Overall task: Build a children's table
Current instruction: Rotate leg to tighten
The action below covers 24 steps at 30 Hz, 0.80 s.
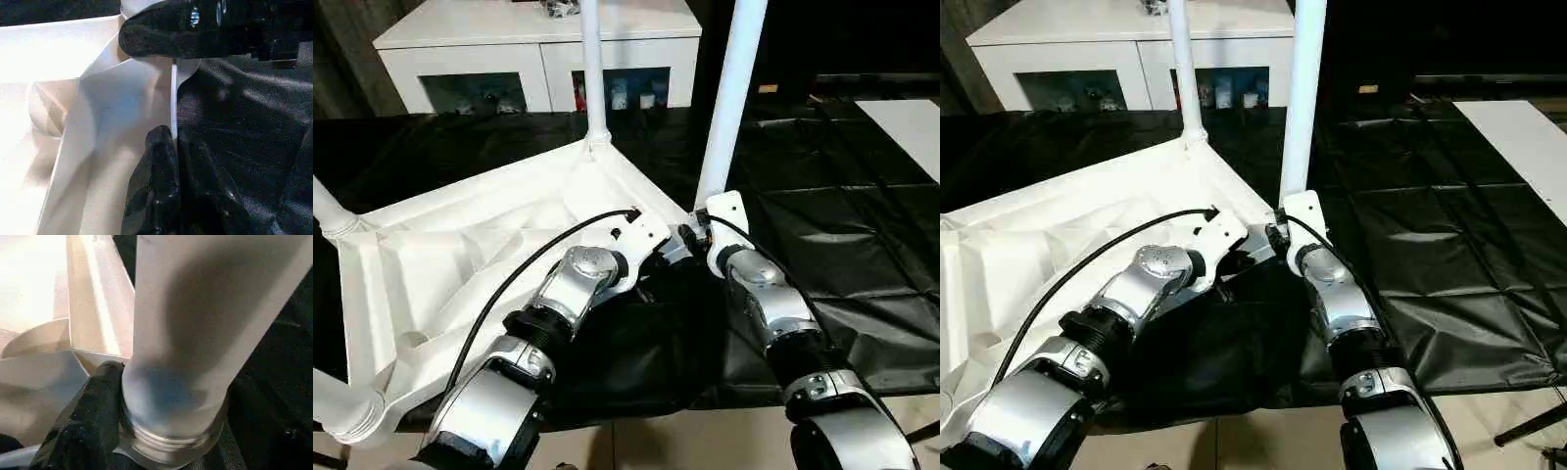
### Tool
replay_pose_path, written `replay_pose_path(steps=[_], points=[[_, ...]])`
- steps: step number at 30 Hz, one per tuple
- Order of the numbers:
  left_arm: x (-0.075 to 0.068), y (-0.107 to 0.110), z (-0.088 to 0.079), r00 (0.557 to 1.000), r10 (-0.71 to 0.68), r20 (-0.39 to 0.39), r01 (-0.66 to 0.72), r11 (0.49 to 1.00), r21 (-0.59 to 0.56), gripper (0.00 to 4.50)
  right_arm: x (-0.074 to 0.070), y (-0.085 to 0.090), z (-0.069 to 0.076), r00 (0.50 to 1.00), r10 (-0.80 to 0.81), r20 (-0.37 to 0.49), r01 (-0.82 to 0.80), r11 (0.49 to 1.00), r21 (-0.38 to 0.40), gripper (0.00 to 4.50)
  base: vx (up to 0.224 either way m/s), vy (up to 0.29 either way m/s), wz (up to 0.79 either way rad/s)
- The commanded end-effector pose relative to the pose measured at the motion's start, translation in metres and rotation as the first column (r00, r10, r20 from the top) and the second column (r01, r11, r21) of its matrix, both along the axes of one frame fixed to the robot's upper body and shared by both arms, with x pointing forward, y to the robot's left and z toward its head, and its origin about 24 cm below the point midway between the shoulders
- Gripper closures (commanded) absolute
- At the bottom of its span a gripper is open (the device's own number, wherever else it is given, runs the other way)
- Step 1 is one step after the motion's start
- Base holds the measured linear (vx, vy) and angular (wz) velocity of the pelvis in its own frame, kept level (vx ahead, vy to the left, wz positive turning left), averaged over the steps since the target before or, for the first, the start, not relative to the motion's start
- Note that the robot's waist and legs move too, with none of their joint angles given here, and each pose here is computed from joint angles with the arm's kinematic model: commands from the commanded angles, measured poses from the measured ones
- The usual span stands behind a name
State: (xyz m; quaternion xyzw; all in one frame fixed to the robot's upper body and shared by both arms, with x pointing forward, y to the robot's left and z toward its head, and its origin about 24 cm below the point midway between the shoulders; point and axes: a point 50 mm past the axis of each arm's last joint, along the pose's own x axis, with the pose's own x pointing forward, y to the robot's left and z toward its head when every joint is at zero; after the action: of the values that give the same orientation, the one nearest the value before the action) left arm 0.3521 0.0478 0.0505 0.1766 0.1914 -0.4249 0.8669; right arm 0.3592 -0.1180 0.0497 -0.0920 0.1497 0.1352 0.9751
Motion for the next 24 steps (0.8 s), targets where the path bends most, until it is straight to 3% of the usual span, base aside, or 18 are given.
replay_pose_path(steps=[1, 5, 9, 12, 16, 24], points=[[0.000, 0.008, -0.007, 0.999, 0.055, -0.003, -0.055, 0.998, -0.017, 4.50, -0.004, 0.023, 0.003, 0.989, 0.147, 0.019, -0.148, 0.988, 0.035, 1.02, 0.000, 0.000, 0.00], [-0.007, 0.019, -0.013, 0.998, -0.043, -0.036, 0.043, 0.999, -0.011, 4.50, -0.006, 0.009, 0.007, 0.966, 0.258, 0.002, -0.258, 0.965, 0.047, 0.79, 0.000, 0.000, 0.00], [-0.016, 0.030, -0.016, 0.989, -0.137, -0.061, 0.135, 0.990, -0.030, 4.50, -0.016, -0.003, 0.011, 0.899, 0.438, -0.003, -0.437, 0.898, 0.054, 0.79, 0.000, 0.000, 0.00], [-0.027, 0.040, -0.013, 0.957, -0.281, -0.070, 0.277, 0.959, -0.061, 4.50, -0.029, -0.016, 0.016, 0.804, 0.594, -0.017, -0.593, 0.805, 0.028, 0.79, 0.000, 0.000, 0.00], [-0.043, 0.050, -0.005, 0.896, -0.436, -0.083, 0.425, 0.897, -0.123, 4.50, -0.039, -0.028, 0.019, 0.721, 0.692, -0.047, -0.692, 0.722, 0.017, 0.79, 0.000, 0.000, 0.00], [-0.050, 0.068, 0.000, 0.876, -0.471, -0.108, 0.458, 0.880, -0.121, 4.50, -0.049, -0.034, 0.020, 0.646, 0.758, -0.090, -0.759, 0.651, 0.035, 0.79, 0.000, 0.000, 0.00]])
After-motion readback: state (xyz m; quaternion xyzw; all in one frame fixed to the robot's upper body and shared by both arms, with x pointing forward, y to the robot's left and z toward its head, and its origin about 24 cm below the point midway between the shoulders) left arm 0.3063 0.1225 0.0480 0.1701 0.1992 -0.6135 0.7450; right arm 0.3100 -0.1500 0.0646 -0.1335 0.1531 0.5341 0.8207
